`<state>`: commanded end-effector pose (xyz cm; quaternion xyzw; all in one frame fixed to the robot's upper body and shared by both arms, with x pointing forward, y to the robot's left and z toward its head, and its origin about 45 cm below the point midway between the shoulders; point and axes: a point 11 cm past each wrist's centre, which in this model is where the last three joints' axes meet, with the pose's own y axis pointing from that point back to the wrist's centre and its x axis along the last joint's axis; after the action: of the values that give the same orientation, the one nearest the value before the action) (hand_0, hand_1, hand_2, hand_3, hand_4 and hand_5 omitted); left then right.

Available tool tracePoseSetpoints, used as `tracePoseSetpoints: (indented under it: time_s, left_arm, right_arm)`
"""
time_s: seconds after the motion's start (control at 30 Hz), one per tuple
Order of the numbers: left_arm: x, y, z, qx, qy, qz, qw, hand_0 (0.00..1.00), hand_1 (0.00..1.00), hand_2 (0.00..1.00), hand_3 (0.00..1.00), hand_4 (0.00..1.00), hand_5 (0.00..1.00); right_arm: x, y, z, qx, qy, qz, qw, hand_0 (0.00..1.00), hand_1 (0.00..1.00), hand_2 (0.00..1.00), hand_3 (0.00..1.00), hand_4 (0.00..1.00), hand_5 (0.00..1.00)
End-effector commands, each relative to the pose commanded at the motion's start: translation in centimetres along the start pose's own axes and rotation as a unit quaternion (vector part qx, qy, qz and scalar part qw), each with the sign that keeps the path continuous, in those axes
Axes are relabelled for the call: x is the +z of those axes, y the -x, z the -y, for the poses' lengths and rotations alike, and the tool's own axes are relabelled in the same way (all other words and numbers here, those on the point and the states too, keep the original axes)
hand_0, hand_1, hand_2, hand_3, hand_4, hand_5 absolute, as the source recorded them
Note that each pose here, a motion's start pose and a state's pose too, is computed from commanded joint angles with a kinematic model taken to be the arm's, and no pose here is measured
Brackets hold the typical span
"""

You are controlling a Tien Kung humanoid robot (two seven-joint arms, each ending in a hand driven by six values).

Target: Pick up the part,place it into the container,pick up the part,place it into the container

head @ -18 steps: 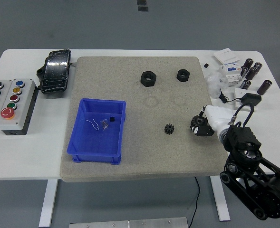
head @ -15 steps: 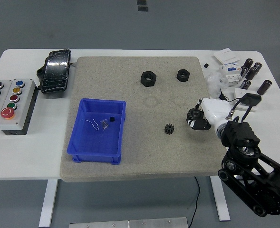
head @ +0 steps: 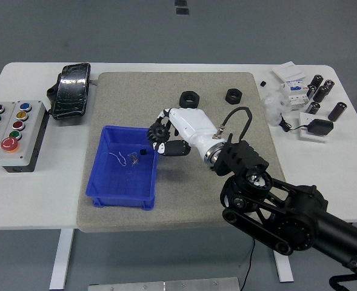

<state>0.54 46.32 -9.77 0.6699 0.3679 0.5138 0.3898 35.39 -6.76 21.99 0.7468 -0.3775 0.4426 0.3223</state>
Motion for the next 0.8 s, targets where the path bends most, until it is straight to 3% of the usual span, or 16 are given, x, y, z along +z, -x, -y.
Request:
tracePoseSetpoints:
  time_s: [0.13,0.17,0.27,0.33,0.37,0.73,0.77,0.8]
  left_arm:
    - [-0.1,0.0,0.0,0.0,-0.001,0.0,1.0,0.615,0.556,0.545,0.636,0.7,0.295]
    - [-0.1,0.0,0.0,0.0,-0.001,0.0,1.0,0.615,0.556,0.544,0.636,0.7,0.296]
    - [-0.1,0.0,0.0,0.0,-0.002,0.0,1.0,0.615,0.556,0.544,0.636,0.7,0.296]
    - [-0.1,-0.1,0.0,0.0,-0.002,0.0,1.0,0.615,0.556,0.544,0.636,0.7,0.296]
    - [-0.1,-0.1,0.0,0.0,-0.002,0.0,1.0,0.615,0.557,0.545,0.636,0.7,0.294]
    - [0.0,0.0,0.0,0.0,-0.002,0.0,1.0,0.615,0.557,0.545,0.636,0.7,0.294]
    - [0.0,0.0,0.0,0.0,-0.002,0.0,1.0,0.615,0.556,0.545,0.636,0.7,0.295]
    - [0.0,0.0,0.0,0.0,-0.002,0.0,1.0,0.615,0.556,0.545,0.636,0.7,0.295]
  right_arm:
    - [-2.5,1.6,0.0,-0.035,-0.065,0.01,0.997,0.438,0.502,0.583,0.576,0.564,0.314]
    - [-3.0,2.1,0.0,-0.044,-0.078,0.008,0.996,0.495,0.547,0.606,0.612,0.587,0.326]
    - [-3.6,3.0,-0.1,-0.066,-0.097,-0.002,0.993,0.495,0.547,0.606,0.612,0.587,0.326]
    - [-3.7,3.3,-0.1,-0.072,-0.1,-0.011,0.992,0.495,0.547,0.606,0.612,0.587,0.326]
    - [-3.6,3.5,0.0,-0.073,-0.099,-0.021,0.992,0.545,0.62,0.663,0.639,0.638,0.328]
    - [-3.3,3.6,0.3,-0.063,-0.091,-0.081,0.991,0.564,0.634,0.681,0.646,0.666,0.319]
    - [-3.3,3.7,0.3,-0.064,-0.091,-0.082,0.99,0.585,0.647,0.697,0.651,0.74,0.323]
    - [-3.3,3.8,0.3,-0.066,-0.091,-0.084,0.99,0.585,0.647,0.697,0.651,0.74,0.323]
